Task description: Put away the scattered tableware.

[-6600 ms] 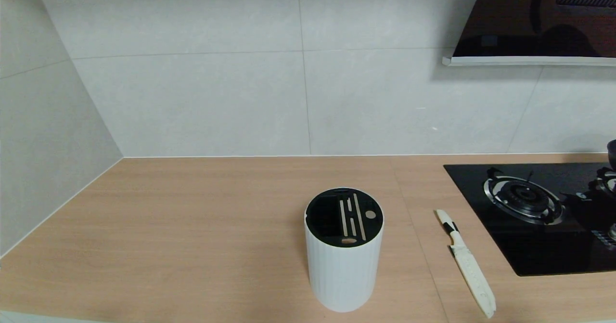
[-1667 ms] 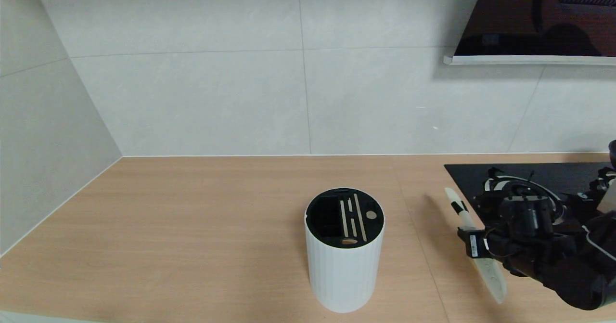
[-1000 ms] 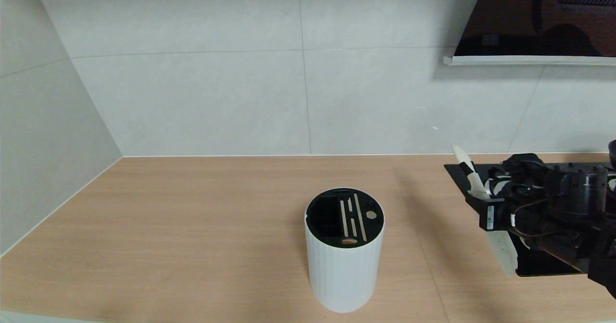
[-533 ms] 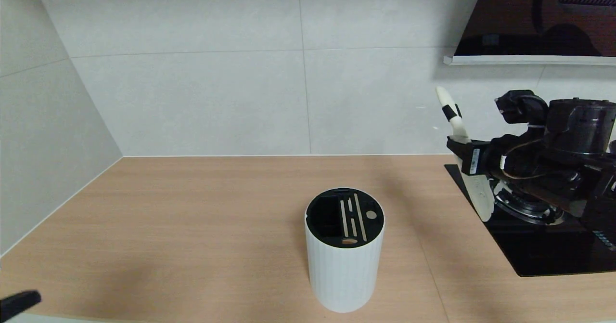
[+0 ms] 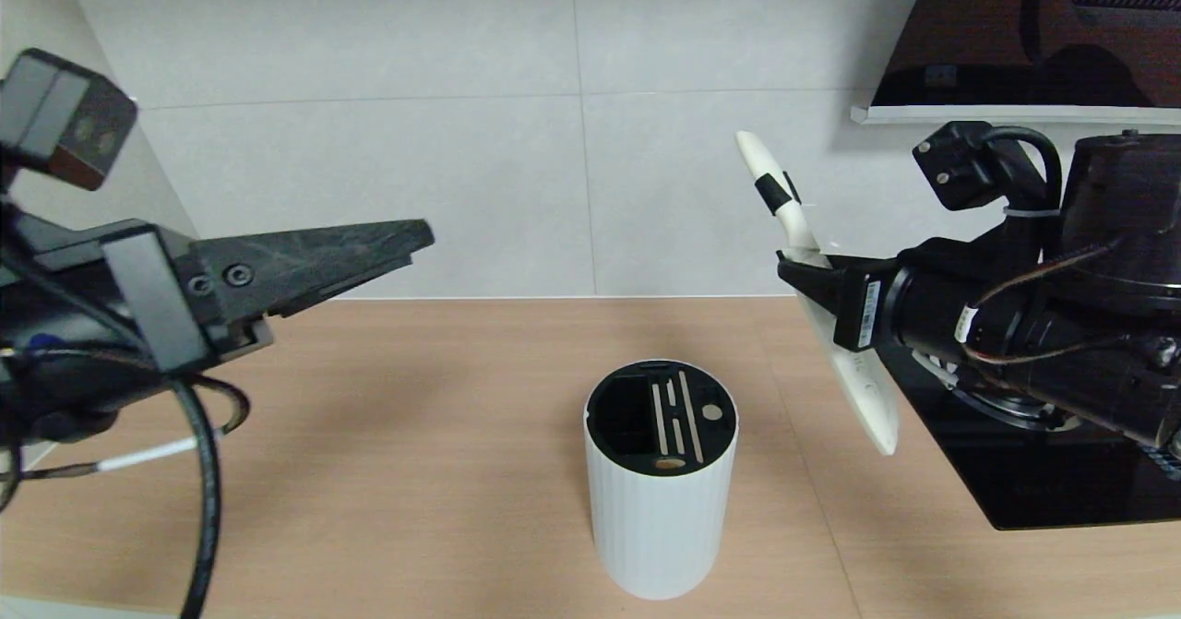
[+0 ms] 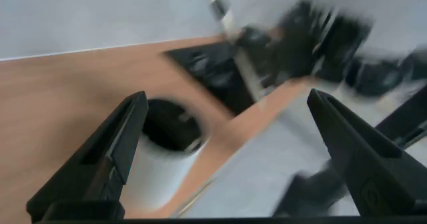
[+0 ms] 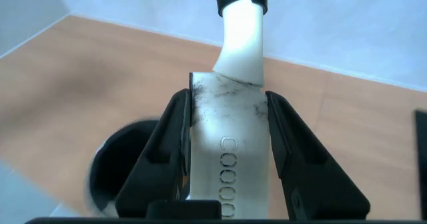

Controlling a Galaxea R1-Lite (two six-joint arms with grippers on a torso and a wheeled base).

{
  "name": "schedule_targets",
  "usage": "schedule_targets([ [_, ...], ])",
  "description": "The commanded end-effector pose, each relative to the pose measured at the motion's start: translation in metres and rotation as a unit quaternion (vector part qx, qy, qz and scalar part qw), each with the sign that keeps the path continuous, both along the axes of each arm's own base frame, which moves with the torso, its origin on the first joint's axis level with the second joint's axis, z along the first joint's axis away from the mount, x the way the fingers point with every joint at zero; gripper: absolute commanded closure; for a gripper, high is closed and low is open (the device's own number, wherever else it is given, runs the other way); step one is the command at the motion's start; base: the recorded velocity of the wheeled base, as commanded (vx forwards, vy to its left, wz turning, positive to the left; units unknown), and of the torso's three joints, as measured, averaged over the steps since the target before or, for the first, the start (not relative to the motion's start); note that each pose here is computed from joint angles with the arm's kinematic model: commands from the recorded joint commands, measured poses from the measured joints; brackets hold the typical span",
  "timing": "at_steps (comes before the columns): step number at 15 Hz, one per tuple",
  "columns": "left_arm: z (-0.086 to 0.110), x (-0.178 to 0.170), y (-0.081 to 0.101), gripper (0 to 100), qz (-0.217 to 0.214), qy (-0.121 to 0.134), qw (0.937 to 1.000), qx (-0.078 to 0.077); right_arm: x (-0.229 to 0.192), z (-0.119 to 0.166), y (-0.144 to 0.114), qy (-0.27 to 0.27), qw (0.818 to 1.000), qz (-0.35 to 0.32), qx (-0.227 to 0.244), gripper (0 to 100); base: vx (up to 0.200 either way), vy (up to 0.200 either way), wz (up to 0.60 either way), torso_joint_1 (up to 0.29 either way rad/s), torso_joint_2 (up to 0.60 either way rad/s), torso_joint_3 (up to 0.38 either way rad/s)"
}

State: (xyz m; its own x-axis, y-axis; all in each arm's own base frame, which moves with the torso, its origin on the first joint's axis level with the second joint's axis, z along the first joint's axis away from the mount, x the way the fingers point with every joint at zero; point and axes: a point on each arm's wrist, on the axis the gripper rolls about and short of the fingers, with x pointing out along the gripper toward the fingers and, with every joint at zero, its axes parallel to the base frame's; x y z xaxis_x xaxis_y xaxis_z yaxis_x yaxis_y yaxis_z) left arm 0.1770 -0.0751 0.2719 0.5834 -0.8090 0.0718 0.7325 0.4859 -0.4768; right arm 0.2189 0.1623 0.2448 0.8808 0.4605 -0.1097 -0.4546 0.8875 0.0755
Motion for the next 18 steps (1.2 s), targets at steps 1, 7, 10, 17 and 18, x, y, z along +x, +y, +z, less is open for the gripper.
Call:
schedule_targets([
  [1,-0.028,0.026,-0.02,0,-0.02,0.067,0.9976,-0.004,-0.011,-0.001,0.002,0.001,1.0,0.017,0.0,100,0.0,0.0,0.0,0.0,0.0,0.0],
  [7,-0.047,0.041,-0.079,0,-0.012,0.126,0.9891,-0.075,-0.043,-0.002,0.039,0.005,0.994,0.107,0.012,100,0.0,0.0,0.0,0.0,0.0,0.0],
  [10,-0.058,0.046,-0.096,0,-0.006,0.111,0.9912,-0.072,-0.052,-0.008,0.054,0.014,0.991,0.135,0.003,100,0.0,0.0,0.0,0.0,0.0,0.0],
  [17,-0.061,0.046,-0.111,0,-0.004,0.071,0.9952,-0.067,-0.049,-0.018,0.068,0.015,0.99,0.14,0.0,100,0.0,0.0,0.0,0.0,0.0,0.0],
  [18,-0.063,0.048,-0.112,0,-0.005,0.072,0.9954,-0.063,-0.051,-0.018,0.069,0.016,0.99,0.143,0.0,100,0.0,0.0,0.0,0.0,0.0,0.0],
])
